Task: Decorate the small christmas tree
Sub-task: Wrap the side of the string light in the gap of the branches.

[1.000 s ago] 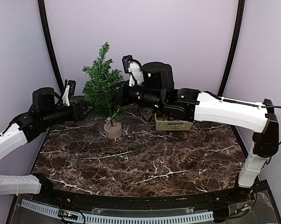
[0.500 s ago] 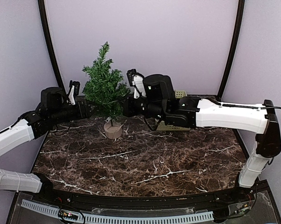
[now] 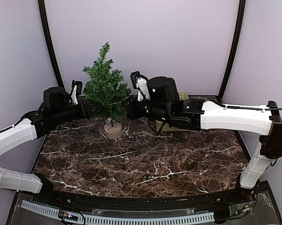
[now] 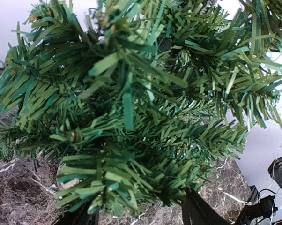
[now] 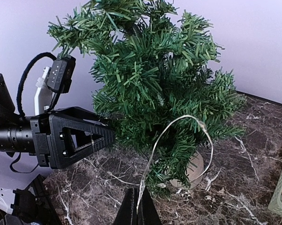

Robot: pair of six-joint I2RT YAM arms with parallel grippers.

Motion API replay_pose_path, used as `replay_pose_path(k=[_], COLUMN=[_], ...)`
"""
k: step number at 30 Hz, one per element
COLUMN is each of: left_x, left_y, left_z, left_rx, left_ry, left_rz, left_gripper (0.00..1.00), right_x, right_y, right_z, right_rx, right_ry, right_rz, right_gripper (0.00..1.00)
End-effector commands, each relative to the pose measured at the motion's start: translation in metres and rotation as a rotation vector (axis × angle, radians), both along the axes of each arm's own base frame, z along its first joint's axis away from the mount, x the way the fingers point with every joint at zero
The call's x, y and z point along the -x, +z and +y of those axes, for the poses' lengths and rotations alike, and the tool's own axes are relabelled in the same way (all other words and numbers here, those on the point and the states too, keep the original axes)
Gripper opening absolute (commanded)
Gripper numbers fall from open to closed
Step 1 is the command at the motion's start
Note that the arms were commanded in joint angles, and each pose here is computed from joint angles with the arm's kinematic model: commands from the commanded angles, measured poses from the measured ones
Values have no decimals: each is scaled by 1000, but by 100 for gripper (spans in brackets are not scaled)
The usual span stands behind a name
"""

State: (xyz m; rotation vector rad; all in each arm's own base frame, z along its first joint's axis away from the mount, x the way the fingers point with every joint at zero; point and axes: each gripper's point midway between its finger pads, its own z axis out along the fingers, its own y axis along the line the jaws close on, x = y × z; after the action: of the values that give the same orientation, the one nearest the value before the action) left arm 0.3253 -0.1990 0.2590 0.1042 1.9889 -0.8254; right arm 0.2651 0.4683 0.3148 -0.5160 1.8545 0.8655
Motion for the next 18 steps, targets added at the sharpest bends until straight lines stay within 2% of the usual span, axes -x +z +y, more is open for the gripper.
replay_pose_path(k=[1, 4, 13, 18], left_x=[-1, 3, 12, 13], left_y=[19, 14, 8, 1], left_z=[1, 7, 15, 16], left_rx=[13, 3, 1, -12], left_ry=[10, 27, 51, 55], left_rz=[-45, -38, -28, 0], left_gripper=[57, 44, 23, 15], right_x=[3, 6, 27, 31], right_y=[13, 10, -3, -20], right_z=[-7, -11, -9, -8], right_rx=[-44, -42, -1, 35], right_ry=[-3, 3, 87, 87], right_rz=[-5, -1, -3, 16], right_gripper=[0, 0, 0, 0])
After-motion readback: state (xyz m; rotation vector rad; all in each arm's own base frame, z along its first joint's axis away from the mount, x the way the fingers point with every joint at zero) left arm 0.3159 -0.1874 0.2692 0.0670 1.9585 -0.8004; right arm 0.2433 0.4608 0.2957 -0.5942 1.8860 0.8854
